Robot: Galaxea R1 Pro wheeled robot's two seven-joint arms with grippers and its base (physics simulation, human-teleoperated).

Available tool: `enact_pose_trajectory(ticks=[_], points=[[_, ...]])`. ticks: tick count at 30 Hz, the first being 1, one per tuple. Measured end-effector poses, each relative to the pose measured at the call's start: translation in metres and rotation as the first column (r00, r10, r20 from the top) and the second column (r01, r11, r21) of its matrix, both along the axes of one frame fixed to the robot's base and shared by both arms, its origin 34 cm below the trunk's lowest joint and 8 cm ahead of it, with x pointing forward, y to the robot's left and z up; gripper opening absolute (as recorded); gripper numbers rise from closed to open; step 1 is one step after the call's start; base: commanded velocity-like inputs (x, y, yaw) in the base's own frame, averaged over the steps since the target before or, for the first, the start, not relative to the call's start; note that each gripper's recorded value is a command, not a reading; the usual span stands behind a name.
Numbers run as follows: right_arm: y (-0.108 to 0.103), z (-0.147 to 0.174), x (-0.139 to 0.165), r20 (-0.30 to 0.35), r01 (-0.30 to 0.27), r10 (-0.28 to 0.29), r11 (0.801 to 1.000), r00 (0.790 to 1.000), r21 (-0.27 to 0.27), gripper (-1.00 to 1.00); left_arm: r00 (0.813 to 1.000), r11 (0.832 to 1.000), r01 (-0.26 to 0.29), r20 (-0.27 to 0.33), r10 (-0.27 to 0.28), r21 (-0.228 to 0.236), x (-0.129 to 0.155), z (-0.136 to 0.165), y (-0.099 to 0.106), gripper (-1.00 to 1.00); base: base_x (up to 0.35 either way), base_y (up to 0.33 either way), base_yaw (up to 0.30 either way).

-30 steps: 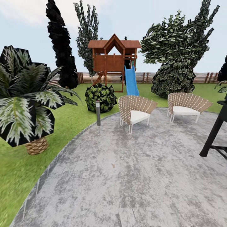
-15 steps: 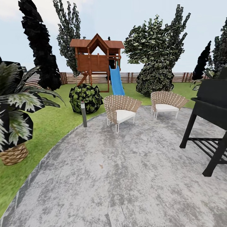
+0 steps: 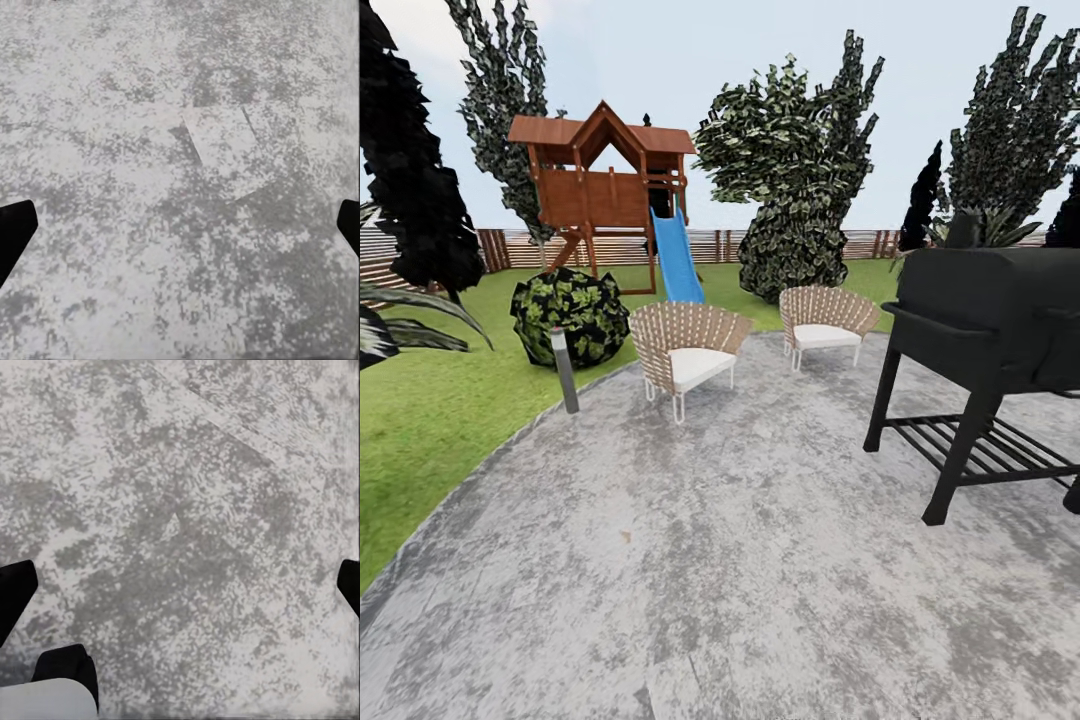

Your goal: In the garden, pick up the pesticide atomizer on the floor and spray pesticide onto both trees until each tree trunk is fully covered.

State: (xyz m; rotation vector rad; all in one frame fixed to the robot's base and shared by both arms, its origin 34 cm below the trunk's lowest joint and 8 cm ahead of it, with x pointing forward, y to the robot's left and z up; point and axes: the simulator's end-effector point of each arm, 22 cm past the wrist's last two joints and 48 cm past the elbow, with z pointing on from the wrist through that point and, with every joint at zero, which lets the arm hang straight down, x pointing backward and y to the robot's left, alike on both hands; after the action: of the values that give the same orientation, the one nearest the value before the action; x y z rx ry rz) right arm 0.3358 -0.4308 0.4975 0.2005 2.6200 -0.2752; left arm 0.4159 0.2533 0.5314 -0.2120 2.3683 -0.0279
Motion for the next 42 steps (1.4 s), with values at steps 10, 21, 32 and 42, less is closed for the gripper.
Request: enact_pose_trajectory(ticks=[10,21,32,42], points=[[0.0000,0.0001,0.0001,0.000,0.000,0.000,1.000,1.000,0.000,1.00,1.000,1.000,-0.001,0.000,0.001,0.000,0.0000,0.0000,0.0005,1.00,0.000,-0.052,-0.300],[0.0000,0.0001,0.0002,0.000,0.000,0.000,1.000,1.000,0.000,1.00,1.000,1.000,-0.001,0.000,0.001,0.001,0.0000,0.0000,0.0008,1.00,0.000,-0.002,-0.300],[0.0003,-0.0013,-0.0021,-0.007,0.000,0.000,1.000,1.000,0.002,1.00,1.000,1.000,-0.002,-0.005,0.002,0.001,-0.0016,-0.0014,0.0008,1.00,0.000,0.000,-0.299],[0.0003,-0.0031,-0.0052,-0.016,0.000,0.000,1.000,1.000,0.001,1.00,1.000,1.000,-0.002,-0.014,0.002,0.001,-0.0042,-0.0039,0.0008,1.00,0.000,0.000,-0.293]])
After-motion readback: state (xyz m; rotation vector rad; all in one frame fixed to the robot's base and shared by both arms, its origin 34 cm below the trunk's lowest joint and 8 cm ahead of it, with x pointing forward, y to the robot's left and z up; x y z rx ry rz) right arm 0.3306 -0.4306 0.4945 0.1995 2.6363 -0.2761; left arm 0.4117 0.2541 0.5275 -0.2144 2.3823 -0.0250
